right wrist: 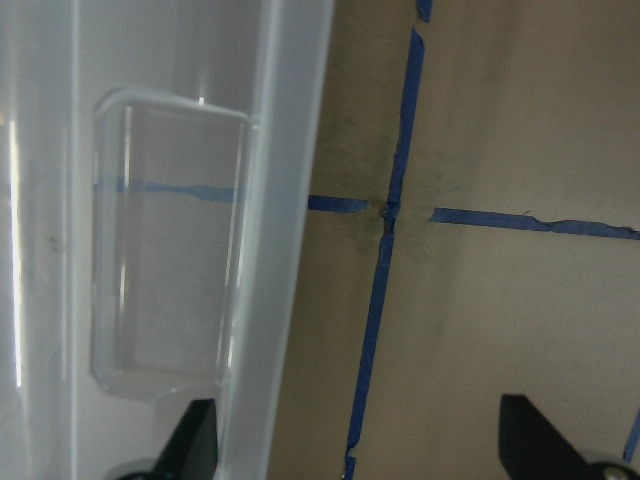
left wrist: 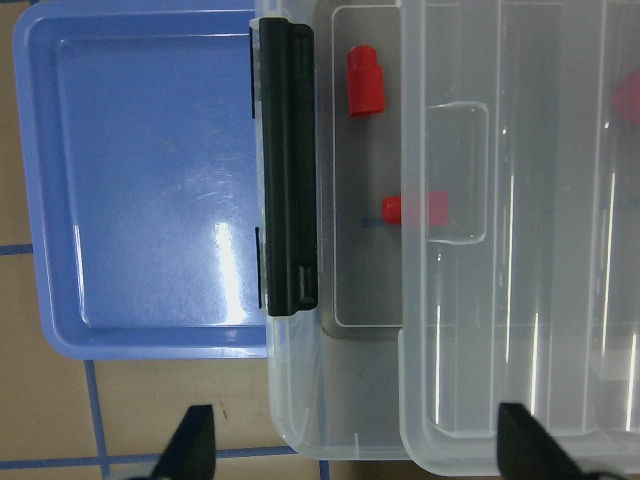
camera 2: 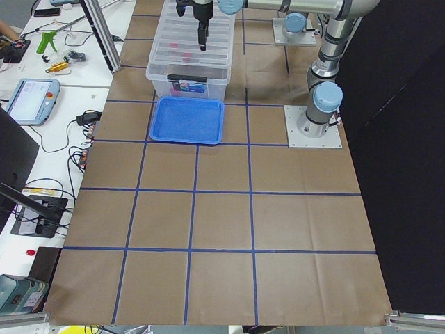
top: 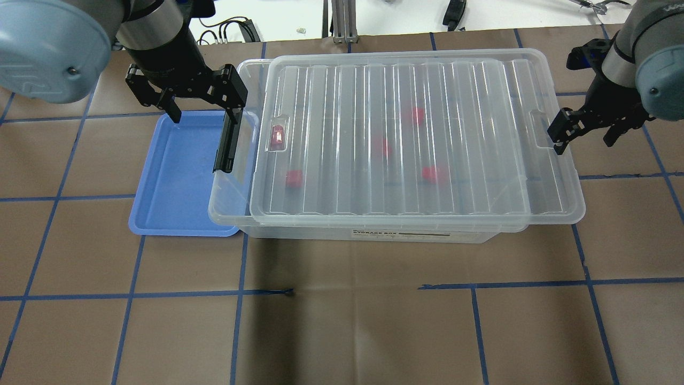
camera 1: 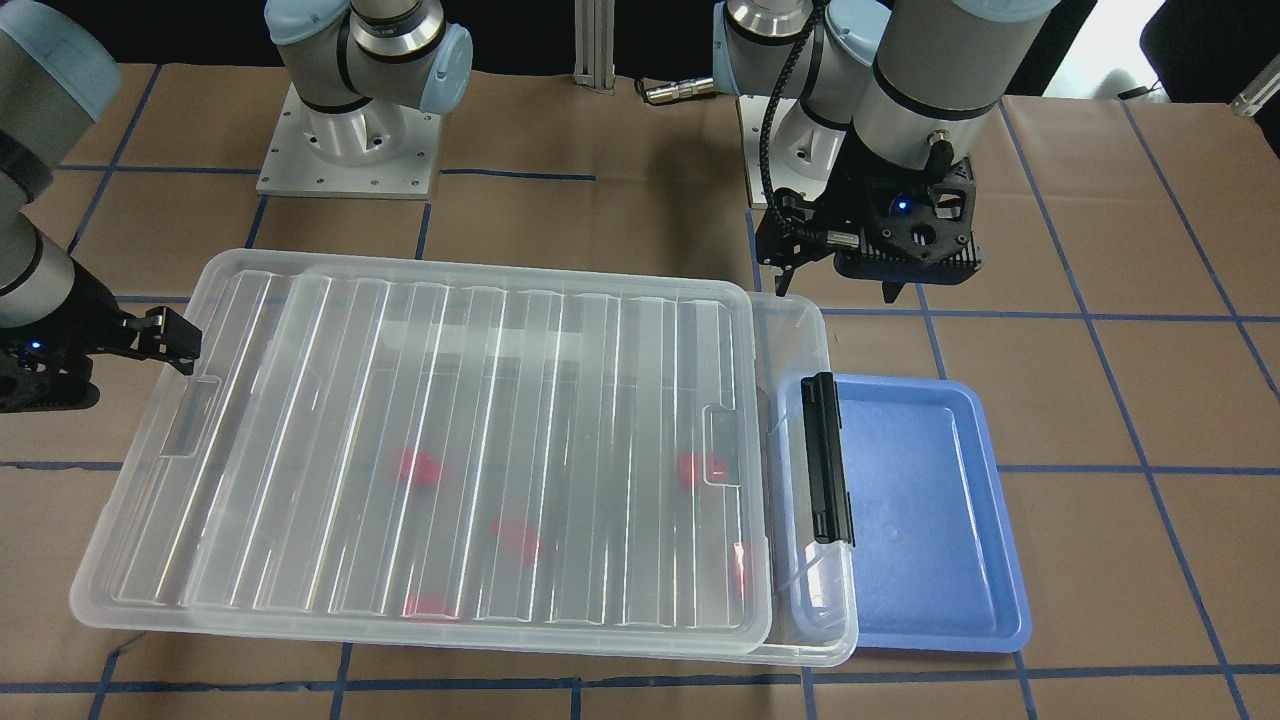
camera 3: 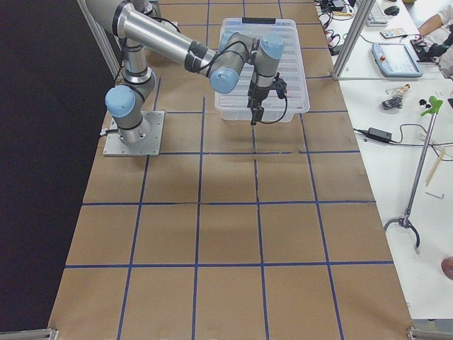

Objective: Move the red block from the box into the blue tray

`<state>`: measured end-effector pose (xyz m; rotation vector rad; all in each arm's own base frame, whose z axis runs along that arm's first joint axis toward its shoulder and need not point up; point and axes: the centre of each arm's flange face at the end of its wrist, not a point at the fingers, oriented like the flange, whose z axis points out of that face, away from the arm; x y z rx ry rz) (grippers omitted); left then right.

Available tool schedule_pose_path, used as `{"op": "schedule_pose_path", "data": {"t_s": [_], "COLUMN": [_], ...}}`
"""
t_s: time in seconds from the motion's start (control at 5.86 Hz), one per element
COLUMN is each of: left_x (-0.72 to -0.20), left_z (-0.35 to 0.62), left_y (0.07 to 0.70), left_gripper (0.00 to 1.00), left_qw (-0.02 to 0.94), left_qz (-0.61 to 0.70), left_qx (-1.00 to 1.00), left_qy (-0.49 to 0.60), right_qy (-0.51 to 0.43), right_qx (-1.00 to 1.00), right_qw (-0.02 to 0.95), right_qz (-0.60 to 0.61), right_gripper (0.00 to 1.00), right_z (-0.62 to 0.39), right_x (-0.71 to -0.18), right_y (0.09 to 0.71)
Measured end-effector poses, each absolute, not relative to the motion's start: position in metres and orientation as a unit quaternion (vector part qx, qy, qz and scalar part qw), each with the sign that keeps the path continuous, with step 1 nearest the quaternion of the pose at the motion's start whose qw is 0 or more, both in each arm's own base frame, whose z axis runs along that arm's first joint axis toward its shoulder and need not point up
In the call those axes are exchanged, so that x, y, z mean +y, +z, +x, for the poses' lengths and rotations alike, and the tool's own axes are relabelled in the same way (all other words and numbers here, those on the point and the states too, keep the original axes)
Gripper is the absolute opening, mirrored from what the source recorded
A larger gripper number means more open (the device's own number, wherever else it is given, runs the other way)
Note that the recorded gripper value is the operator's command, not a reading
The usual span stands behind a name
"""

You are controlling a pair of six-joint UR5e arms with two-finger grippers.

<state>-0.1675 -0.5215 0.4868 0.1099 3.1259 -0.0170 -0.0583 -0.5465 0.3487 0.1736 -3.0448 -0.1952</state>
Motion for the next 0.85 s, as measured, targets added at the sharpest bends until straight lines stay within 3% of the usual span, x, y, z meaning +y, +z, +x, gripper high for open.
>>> {"op": "schedule_pose_path", "data": {"t_s": [0.34, 0.85], "left_x": [-0.527, -0.538], "left_z": [-0.17, -0.163], "left_y": [0.479, 0.464], "left_gripper": [0.98, 0.98], "left_qw": [0.006, 0.003], "left_qz": [0.141, 0.436], "left_qx": [0.99, 0.9], "left_qy": [-0.004, 0.012], "right_qy": [-0.066, -0.068], "right_qx": [-0.995, -0.994], "right_qw": [0.041, 0.036], "right_qz": [0.064, 0.084], "right_gripper": [1.0, 1.0], "right_z": [-0.095, -0.143], "right_x": [-0.542, -0.535], "right_y": [0.349, 0.347]}}
